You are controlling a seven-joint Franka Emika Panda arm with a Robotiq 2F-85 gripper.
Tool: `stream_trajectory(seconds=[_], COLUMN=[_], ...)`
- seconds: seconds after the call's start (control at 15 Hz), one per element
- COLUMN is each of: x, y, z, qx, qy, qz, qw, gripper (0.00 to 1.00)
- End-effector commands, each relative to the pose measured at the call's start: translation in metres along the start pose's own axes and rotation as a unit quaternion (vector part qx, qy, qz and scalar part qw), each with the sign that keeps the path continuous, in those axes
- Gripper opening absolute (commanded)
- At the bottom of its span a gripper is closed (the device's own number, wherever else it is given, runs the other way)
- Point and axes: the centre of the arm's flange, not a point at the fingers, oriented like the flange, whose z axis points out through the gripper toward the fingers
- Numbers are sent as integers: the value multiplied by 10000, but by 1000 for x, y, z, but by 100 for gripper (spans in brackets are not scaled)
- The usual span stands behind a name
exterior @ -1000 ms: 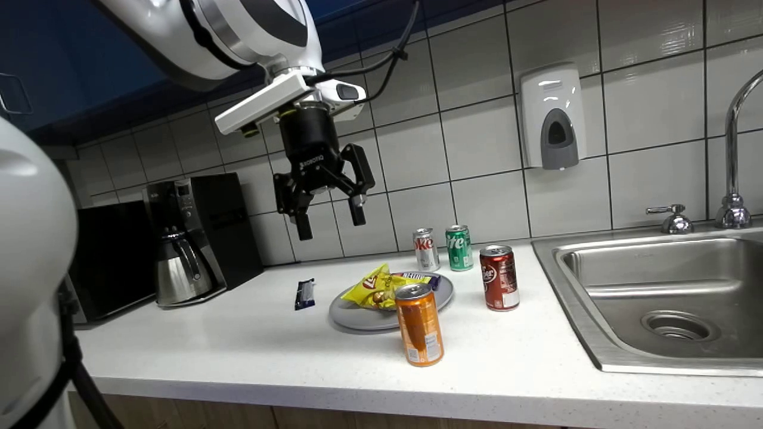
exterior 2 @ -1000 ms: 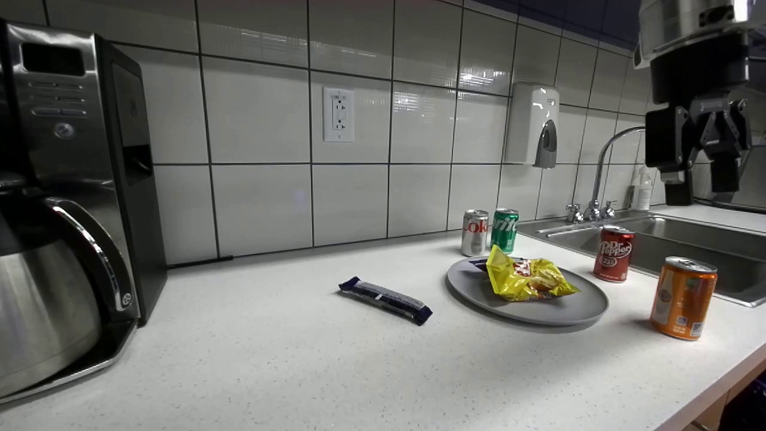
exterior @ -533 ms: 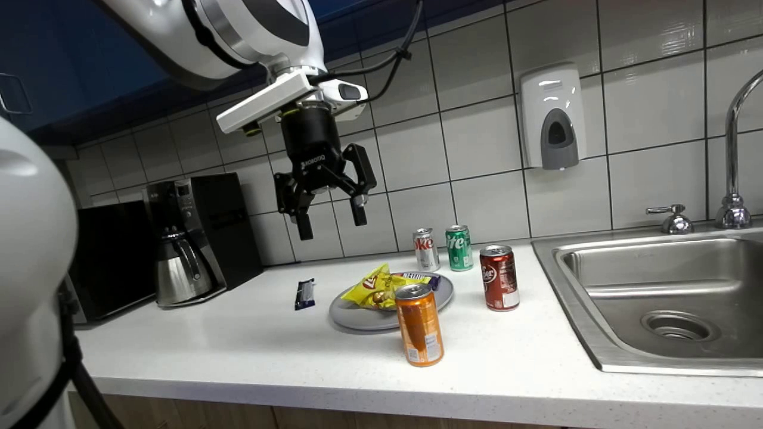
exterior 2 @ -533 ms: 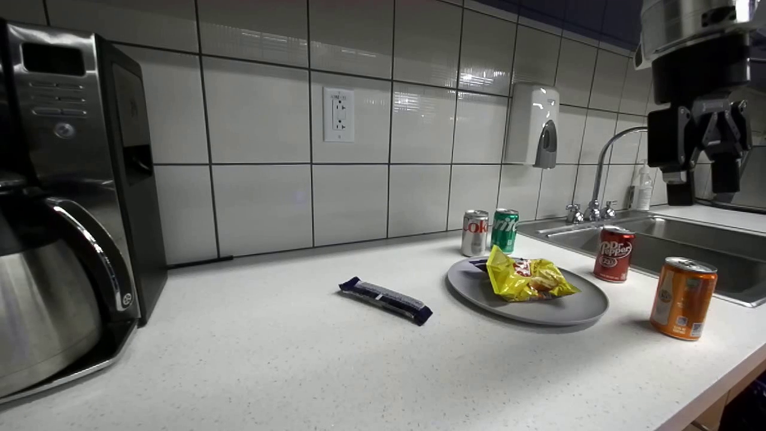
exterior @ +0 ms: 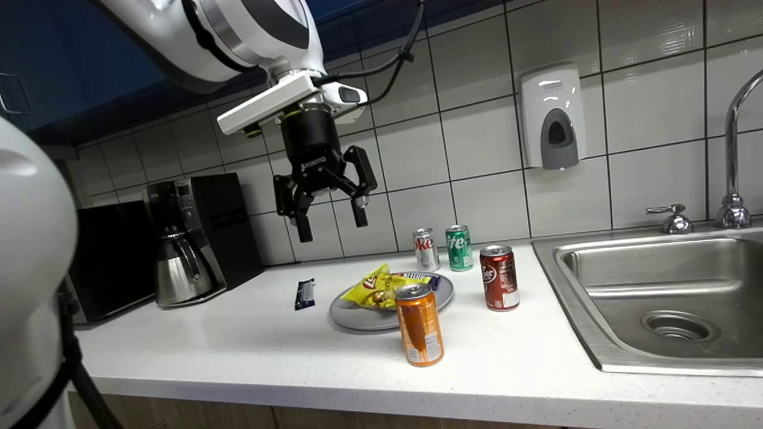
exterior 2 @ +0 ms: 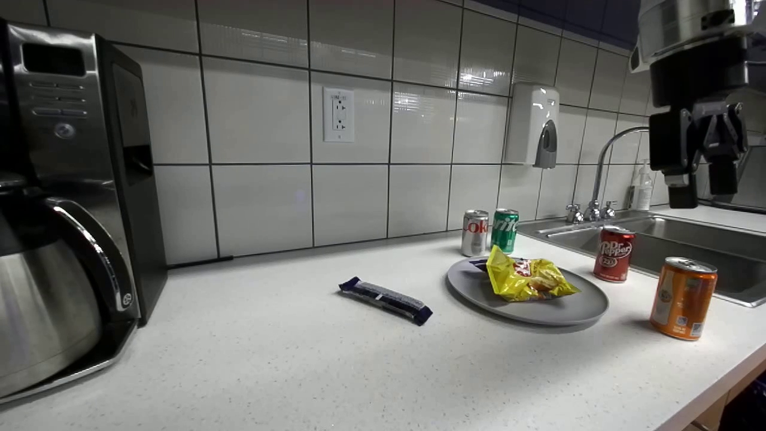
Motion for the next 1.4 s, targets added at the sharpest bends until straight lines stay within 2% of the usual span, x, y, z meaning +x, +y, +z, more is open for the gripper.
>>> stream_trajectory(seconds=[0.0,0.67,1.33], x=[5,25,85], y=[9,52,85], z=[-2,-3,10], qx=[-193,-293,-256], qy=[103,262,149], qz=[-465,-1704,-2797], qw=[9987,9846,9596], gripper=[100,100,100])
